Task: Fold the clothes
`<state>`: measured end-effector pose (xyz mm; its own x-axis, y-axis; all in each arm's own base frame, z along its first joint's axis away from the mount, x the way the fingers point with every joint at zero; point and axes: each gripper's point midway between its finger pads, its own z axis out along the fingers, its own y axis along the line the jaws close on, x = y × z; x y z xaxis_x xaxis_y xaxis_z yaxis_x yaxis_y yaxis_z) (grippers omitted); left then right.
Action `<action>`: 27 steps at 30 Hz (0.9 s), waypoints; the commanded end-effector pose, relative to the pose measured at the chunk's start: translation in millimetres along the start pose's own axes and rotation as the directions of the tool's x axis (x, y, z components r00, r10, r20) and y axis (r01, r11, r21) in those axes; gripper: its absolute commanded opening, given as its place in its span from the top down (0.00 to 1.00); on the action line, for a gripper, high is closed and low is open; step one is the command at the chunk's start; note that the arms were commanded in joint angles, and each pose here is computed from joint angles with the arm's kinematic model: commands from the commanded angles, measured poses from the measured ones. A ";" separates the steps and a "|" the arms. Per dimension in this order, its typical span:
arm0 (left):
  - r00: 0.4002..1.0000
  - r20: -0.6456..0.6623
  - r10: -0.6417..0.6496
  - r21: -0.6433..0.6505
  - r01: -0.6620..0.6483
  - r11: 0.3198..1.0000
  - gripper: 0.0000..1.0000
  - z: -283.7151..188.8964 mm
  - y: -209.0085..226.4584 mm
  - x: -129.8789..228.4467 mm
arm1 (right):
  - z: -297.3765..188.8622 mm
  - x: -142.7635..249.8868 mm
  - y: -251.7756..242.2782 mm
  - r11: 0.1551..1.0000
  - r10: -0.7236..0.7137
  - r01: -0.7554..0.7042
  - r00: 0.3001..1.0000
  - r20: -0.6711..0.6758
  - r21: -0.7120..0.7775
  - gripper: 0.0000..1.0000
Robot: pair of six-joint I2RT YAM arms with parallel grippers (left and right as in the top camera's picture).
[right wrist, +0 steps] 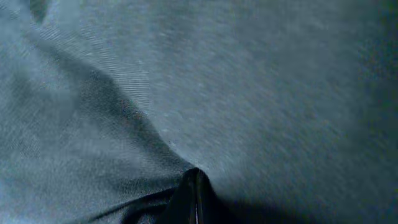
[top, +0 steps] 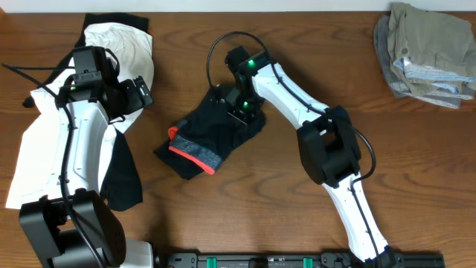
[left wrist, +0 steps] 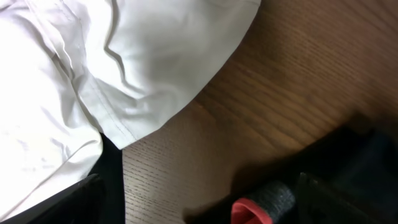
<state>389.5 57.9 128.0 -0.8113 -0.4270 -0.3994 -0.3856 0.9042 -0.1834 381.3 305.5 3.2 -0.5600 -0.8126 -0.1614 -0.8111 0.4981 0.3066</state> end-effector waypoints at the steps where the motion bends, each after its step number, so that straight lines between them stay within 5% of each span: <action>1: 1.000 -0.017 0.010 0.003 -0.010 1.000 0.02 4.4 -0.9 3.2 | 6.2 30.6 -62.2 0.987 0.115 -0.108 0.992 -0.052 0.120 0.99; 8: 1.000 -0.017 0.010 0.003 -0.010 1.000 0.02 4.6 -0.9 3.2 | -26.6 56.4 -155.0 0.926 0.225 -0.226 0.974 0.039 0.303 0.93; 13: 1.000 -0.011 0.016 0.008 -0.016 1.000 0.02 4.7 -3.6 2.1 | -64.9 62.3 -182.4 0.881 0.357 -0.385 0.922 0.150 0.275 0.42; 15: 1.000 -0.003 0.024 0.014 -0.024 1.000 0.02 4.9 -7.3 0.8 | -86.0 55.2 -175.1 0.883 0.388 -0.423 0.902 0.190 0.204 0.30; 19: 0.999 0.020 0.048 0.029 -0.048 0.998 0.02 5.2 -17.0 -2.9 | -134.1 32.5 -145.1 0.910 0.378 -0.408 0.889 0.260 0.073 0.26; 27: 0.997 0.041 0.058 0.018 -0.059 0.998 0.02 5.1 -16.5 -7.6 | -149.6 3.5 -83.0 0.953 0.244 -0.272 0.949 0.200 0.130 0.24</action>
<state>404.4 43.2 134.7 -0.8051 -0.3855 -0.4508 -0.3322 0.9227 -0.1958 489.0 183.6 112.2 -0.8032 -0.5315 -0.2691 -0.5879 0.7800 0.2142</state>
